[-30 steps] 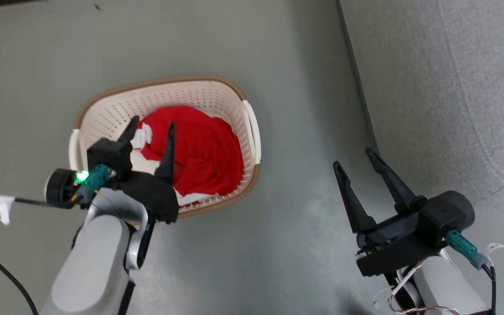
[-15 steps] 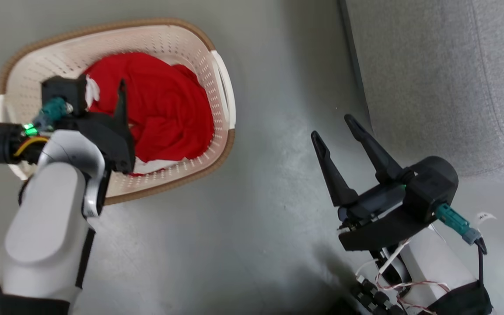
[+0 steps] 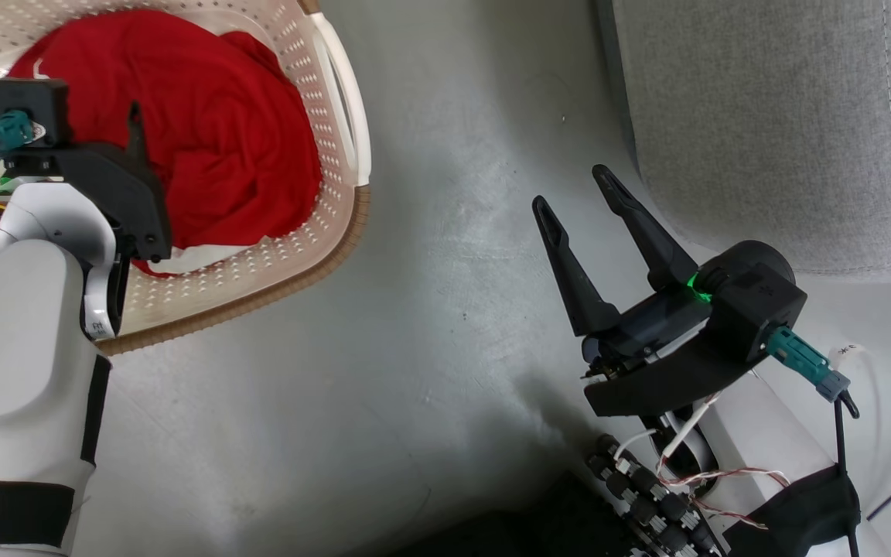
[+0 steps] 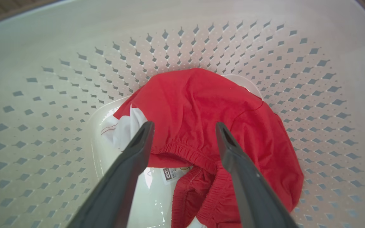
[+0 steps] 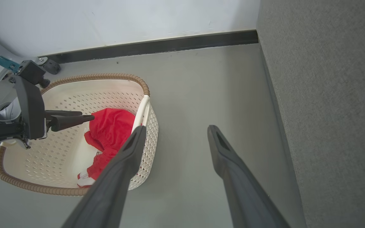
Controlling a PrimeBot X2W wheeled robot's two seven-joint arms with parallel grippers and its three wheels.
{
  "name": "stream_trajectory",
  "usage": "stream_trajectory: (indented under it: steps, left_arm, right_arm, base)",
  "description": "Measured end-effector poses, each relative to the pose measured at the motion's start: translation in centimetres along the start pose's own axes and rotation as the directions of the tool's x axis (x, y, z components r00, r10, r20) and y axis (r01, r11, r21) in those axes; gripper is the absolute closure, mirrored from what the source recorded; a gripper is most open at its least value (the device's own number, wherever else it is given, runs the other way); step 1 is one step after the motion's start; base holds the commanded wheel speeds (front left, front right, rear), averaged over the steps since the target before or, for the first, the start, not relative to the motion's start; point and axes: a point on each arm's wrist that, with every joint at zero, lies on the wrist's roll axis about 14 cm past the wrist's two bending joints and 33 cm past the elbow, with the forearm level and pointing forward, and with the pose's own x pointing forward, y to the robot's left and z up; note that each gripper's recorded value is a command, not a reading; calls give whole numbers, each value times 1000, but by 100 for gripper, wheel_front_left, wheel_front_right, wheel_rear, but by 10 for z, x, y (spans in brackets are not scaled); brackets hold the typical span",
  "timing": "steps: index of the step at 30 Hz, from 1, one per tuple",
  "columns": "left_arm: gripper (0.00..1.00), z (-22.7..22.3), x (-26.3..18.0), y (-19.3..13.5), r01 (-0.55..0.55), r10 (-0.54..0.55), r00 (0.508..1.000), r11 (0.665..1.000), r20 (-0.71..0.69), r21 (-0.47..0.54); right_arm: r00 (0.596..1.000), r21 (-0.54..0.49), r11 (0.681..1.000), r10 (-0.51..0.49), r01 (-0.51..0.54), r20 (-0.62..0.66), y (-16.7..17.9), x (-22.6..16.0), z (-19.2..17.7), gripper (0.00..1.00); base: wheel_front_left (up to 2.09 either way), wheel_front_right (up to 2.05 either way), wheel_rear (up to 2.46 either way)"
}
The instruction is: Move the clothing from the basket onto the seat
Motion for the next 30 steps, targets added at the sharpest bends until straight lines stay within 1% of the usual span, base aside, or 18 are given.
stream_trajectory:
  steps: [3,10,23,30]
  left_arm:
    - [0,-8,9,1,-1,1,1000,1000,-21,-5]
    - [0,-6,26,8,-20,19,1000,999,-22,-28]
    - [0,-18,44,24,-55,54,997,998,-57,-19]
    - [0,-35,50,13,-34,32,996,999,-87,-20]
  right_arm:
    - [1000,2,1000,-10,11,-21,-4,-1,-8,0]
    - [999,10,1000,-8,8,-48,-4,3,-19,0]
    - [997,24,1000,-10,12,-80,-6,7,-34,0]
    - [995,28,999,-13,16,-101,-8,6,-42,0]
  base:
    - [0,0,0]
    - [0,0,0]
    - [0,0,0]
    - [0,0,0]
